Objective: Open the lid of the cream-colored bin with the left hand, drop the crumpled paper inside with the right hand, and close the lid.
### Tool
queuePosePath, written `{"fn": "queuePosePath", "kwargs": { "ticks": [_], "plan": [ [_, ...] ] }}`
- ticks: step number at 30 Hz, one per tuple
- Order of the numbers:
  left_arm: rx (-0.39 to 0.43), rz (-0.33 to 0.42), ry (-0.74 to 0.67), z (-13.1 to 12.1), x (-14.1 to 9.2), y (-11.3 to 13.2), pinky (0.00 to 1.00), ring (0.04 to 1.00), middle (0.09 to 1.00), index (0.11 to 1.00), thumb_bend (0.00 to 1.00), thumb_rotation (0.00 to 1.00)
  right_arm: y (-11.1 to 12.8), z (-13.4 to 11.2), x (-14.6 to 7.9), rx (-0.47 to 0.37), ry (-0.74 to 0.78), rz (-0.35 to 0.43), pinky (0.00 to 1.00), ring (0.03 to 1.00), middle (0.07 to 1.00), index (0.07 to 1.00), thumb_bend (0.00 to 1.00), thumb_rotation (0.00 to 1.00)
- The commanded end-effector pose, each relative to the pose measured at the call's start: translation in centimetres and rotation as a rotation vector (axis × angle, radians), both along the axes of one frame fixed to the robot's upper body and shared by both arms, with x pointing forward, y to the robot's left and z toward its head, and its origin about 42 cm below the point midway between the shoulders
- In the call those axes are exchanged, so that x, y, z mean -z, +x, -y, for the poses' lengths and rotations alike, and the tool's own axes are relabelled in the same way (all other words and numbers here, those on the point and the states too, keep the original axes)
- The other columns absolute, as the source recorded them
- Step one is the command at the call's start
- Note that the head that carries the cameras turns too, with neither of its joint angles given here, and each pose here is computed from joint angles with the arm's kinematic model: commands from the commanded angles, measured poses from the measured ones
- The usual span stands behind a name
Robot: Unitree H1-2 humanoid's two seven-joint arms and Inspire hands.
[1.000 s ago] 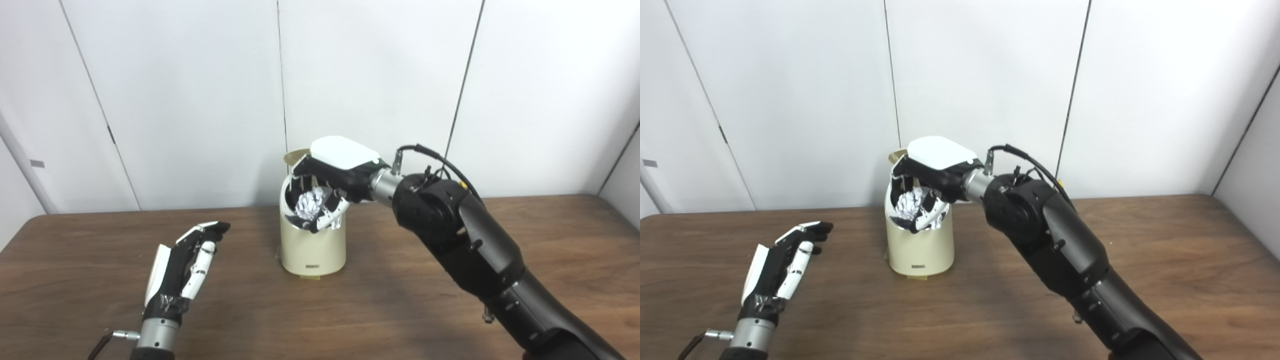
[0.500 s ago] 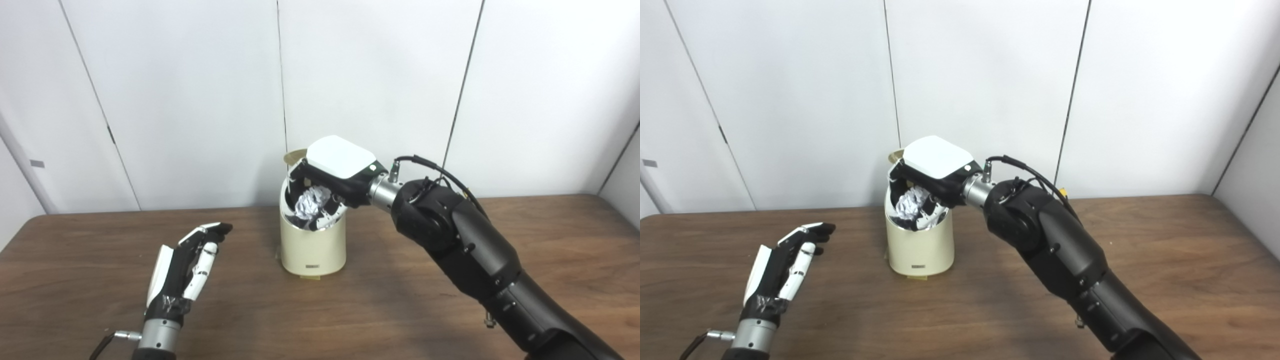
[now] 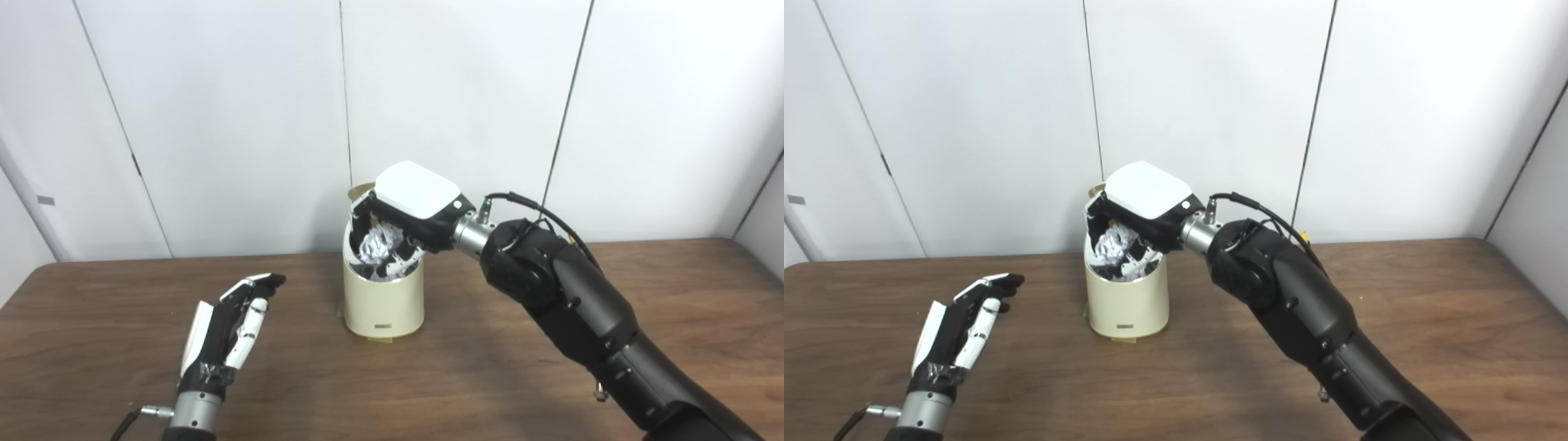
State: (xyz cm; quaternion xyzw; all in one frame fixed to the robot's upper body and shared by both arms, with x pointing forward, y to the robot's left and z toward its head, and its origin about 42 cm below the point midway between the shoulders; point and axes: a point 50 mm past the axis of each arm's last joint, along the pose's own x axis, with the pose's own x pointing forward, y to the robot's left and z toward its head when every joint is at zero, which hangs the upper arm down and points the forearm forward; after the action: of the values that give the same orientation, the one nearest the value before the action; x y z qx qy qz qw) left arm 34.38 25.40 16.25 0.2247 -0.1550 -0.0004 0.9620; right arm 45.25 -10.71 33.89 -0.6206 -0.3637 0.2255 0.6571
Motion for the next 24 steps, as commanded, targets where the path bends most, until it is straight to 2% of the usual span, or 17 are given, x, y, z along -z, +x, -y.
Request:
{"fn": "queuePosePath", "kwargs": {
  "ticks": [1, 5, 7, 12, 24],
  "plan": [
    [0.014, 0.079, 0.006, 0.1, -2.2, 0.6, 0.69, 0.766, 0.773, 0.759, 0.27, 0.92, 0.1, 0.0, -3.1, -0.039, 0.016, 0.134, 0.31, 0.421, 0.553, 0.467, 0.51, 0.0],
    [0.016, 0.079, 0.003, 0.2, -2.2, 0.6, 0.69, 0.763, 0.772, 0.759, 0.27, 0.92, 1.0, 0.2, -2.6, -0.113, -0.034, 0.239, 0.34, 0.439, 0.557, 0.447, 0.51, 0.0],
    [0.017, 0.081, 0.003, 0.2, -2.2, 0.6, 0.69, 0.764, 0.772, 0.759, 0.27, 0.92, 1.5, 0.5, -2.1, -0.146, -0.042, 0.268, 0.36, 0.451, 0.551, 0.437, 0.51, 0.0],
    [0.016, 0.082, 0.003, 0.2, -2.3, 0.5, 0.68, 0.76, 0.77, 0.756, 0.27, 0.91, 2.6, 0.9, -1.0, -0.17, -0.059, 0.295, 0.4, 0.48, 0.531, 0.427, 0.51, 0.0],
    [0.012, 0.081, 0.017, 0.1, -2.2, 0.5, 0.67, 0.754, 0.769, 0.755, 0.27, 0.92, 3.3, 1.8, 0.3, -0.196, -0.077, 0.353, 0.4, 0.496, 0.534, 0.421, 0.51, 0.0]
  ]
}}
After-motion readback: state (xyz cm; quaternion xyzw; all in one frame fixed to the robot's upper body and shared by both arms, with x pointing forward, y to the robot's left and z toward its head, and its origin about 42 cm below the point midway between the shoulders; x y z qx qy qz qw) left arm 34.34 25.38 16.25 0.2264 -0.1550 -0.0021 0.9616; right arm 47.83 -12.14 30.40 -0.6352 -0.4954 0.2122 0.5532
